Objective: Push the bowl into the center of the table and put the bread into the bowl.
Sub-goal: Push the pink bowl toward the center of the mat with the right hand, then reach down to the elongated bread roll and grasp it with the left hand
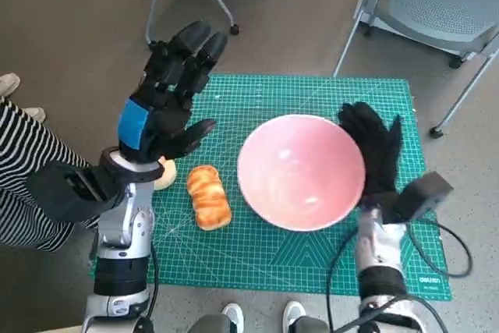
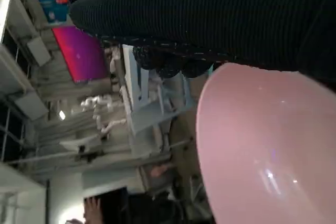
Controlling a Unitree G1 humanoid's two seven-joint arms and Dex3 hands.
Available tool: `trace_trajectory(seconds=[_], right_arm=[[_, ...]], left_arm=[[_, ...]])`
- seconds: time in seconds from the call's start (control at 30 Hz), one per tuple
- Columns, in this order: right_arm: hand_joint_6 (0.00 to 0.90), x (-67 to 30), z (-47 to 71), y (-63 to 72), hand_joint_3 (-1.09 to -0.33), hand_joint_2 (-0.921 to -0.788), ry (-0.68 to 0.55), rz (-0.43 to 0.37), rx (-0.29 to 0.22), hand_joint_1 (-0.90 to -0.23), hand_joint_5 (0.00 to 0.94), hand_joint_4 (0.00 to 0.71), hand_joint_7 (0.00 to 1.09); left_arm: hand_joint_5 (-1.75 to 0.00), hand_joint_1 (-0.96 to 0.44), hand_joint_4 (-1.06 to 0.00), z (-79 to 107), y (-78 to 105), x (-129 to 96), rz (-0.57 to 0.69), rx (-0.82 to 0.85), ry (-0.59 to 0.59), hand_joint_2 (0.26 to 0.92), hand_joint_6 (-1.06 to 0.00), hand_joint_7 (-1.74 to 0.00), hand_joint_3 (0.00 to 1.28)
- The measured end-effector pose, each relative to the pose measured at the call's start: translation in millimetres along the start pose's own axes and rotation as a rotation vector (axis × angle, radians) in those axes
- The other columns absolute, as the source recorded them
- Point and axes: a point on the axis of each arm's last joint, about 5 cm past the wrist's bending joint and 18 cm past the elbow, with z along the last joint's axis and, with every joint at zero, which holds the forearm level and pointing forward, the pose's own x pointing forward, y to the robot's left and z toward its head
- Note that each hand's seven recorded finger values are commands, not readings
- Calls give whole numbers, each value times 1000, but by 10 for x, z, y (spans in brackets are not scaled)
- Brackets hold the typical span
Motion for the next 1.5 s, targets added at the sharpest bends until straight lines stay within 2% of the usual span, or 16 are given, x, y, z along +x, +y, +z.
trace_trajectory(seconds=[0.17,0.43,0.77,1.03,1.17,1.3,1.5], right_arm=[[59,70,1,89,-823,-921,5,21,20,-584,6,116,443],[62,204,57,153,-846,-921,3,43,27,-566,5,119,447],[66,293,235,55,-833,-921,-62,43,-14,-591,0,108,458],[66,310,532,67,-780,-921,-231,86,-102,-662,5,119,482],[69,270,660,73,-755,-921,-298,129,-183,-696,9,131,502],[71,237,787,97,-744,-921,-362,174,-254,-700,17,149,517],[72,191,945,147,-736,-921,-438,228,-308,-688,22,167,535]], left_arm=[[-116,-546,-121,5,-1,-4,6,4,0,921,1,-511,257],[-106,-550,-126,6,0,-6,8,12,5,921,1,-508,256],[-91,-556,-134,7,-1,-8,7,28,14,921,1,-521,259],[-81,-554,-135,5,-4,-6,-1,27,14,921,1,-518,264],[-78,-554,-138,4,-8,-3,-4,24,13,921,1,-515,266],[-76,-553,-141,1,-12,5,-6,21,12,921,1,-514,267],[-73,-552,-145,1,-40,42,-18,14,3,921,1,-515,269]])
